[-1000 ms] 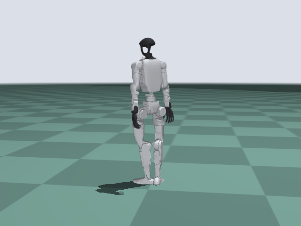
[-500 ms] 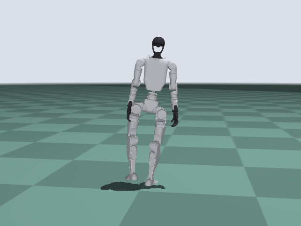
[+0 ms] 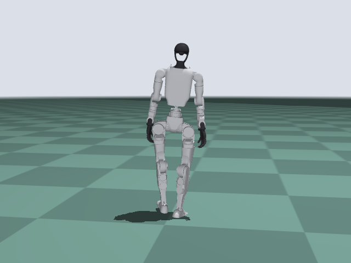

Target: Upper body actions

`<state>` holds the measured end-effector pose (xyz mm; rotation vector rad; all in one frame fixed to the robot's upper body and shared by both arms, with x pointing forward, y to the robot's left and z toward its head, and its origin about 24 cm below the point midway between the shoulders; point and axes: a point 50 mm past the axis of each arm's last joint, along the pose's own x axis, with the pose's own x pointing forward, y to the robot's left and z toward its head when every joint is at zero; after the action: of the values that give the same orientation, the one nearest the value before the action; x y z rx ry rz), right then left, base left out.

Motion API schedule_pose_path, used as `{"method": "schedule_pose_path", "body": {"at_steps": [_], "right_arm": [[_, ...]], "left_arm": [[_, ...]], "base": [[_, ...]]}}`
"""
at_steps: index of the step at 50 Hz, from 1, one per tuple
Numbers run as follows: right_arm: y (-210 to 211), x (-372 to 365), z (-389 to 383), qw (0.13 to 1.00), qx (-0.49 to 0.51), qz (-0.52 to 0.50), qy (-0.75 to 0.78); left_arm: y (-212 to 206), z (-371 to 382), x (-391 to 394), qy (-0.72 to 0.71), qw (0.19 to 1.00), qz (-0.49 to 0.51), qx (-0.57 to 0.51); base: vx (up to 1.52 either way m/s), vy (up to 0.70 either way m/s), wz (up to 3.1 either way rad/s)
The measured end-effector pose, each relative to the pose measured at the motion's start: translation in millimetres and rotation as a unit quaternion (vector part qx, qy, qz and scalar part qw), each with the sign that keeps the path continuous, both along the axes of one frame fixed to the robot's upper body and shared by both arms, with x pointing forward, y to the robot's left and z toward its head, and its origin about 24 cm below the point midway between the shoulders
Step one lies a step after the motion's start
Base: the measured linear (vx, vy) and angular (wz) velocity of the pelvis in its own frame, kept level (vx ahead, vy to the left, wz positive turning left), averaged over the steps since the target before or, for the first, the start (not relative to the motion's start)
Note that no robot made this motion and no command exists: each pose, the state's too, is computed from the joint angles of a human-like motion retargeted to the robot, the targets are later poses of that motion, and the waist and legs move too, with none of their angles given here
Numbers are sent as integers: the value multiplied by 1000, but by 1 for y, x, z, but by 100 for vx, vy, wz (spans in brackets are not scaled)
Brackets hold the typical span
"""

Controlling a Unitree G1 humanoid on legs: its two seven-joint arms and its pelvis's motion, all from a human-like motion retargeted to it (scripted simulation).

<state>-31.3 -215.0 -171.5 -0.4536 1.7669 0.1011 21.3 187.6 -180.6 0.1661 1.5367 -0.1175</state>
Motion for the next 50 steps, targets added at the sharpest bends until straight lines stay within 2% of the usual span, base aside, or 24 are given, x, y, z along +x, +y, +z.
{"method": "schedule_pose_path", "body": {"at_steps": [4, 14, 25, 30, 35, 39, 50], "right_arm": [[1, 14, -2, 1000, 9, -3, -25], [9, 37, -6, 996, 35, 3, -81], [-9, 49, -2, 996, 11, -18, -85], [-23, 46, 1, 997, -6, -5, -77], [-31, 32, 3, 998, -32, -9, -61], [-30, 14, 5, 999, -25, -31, -32], [-7, 5, -2, 998, -1, -42, -41]], "left_arm": [[11, 1, -14, 27, 999, 36, 11], [42, 8, -43, 78, 993, 55, 70], [33, 5, 1, 6, 998, 51, 46], [12, 3, 22, -44, 997, 48, 31], [3, 1, 16, -44, 997, 51, 46], [9, 2, 0, -21, 992, 77, 102], [31, 6, -36, 51, 970, 183, 149]], "base": [[10, 4, 62], [8, -7, 146], [-14, -9, 186], [-23, 6, 255], [-11, 14, 353], [-1, 15, 317], [18, 17, 249]]}}
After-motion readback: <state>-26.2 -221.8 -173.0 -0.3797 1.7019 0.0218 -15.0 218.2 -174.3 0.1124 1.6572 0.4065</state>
